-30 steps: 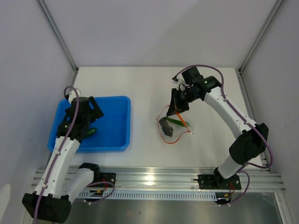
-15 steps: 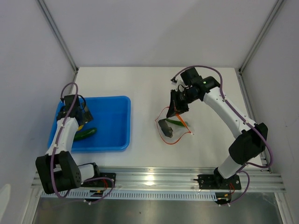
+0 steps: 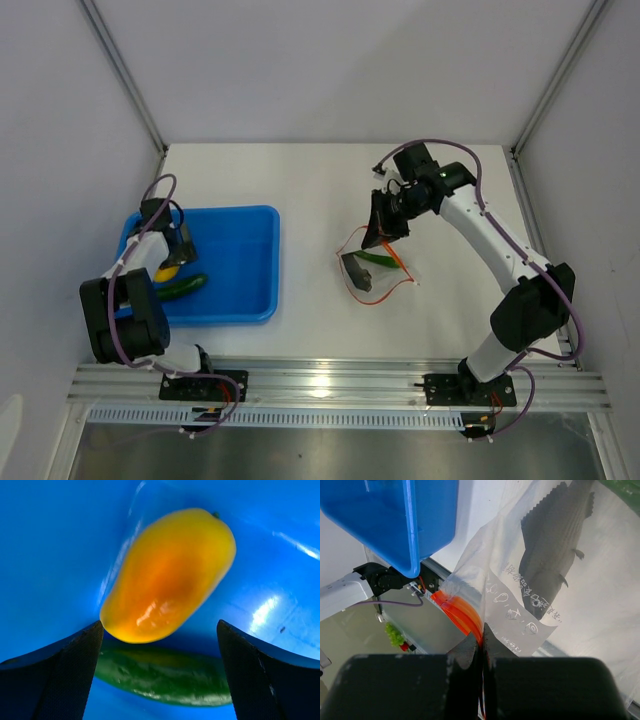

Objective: Place the food in the zip-top bag and seal the zipper
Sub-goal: Pick up the fake fruit from the bin.

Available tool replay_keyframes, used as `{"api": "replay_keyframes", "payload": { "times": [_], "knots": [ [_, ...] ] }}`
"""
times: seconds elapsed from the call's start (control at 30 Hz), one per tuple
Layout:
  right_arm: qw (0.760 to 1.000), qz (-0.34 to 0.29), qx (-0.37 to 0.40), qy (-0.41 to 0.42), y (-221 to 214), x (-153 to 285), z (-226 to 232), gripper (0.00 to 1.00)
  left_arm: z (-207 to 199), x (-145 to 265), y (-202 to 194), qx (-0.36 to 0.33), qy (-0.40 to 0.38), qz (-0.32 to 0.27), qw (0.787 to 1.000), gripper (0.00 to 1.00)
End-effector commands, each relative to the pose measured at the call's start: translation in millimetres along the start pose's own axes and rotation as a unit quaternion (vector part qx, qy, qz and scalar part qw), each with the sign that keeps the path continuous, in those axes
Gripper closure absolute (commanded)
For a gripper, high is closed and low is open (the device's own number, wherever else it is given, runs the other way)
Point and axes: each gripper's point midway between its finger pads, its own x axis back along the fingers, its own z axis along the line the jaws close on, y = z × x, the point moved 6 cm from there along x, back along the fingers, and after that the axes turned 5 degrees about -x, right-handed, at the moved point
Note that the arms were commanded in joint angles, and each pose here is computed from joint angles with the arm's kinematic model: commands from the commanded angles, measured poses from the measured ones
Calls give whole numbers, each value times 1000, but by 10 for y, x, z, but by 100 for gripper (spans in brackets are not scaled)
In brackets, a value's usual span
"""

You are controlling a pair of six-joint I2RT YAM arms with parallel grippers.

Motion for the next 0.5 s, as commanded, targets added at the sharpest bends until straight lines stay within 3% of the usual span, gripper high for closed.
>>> {"api": "replay_keyframes", "payload": {
  "times": [0.0, 0.17, 0.47],
  "knots": [
    [1000, -4, 3, -4, 10, 21, -69, 100, 132, 4, 307, -1, 26, -50, 998, 5],
    [1000, -7, -3, -4, 12, 45, -110, 100, 177, -35, 399, -13, 44, -58, 997, 5],
    [1000, -23, -13, -9, 60, 98, -158, 100, 163, -239, 409, -28, 53, -18, 998, 9]
  ]
}}
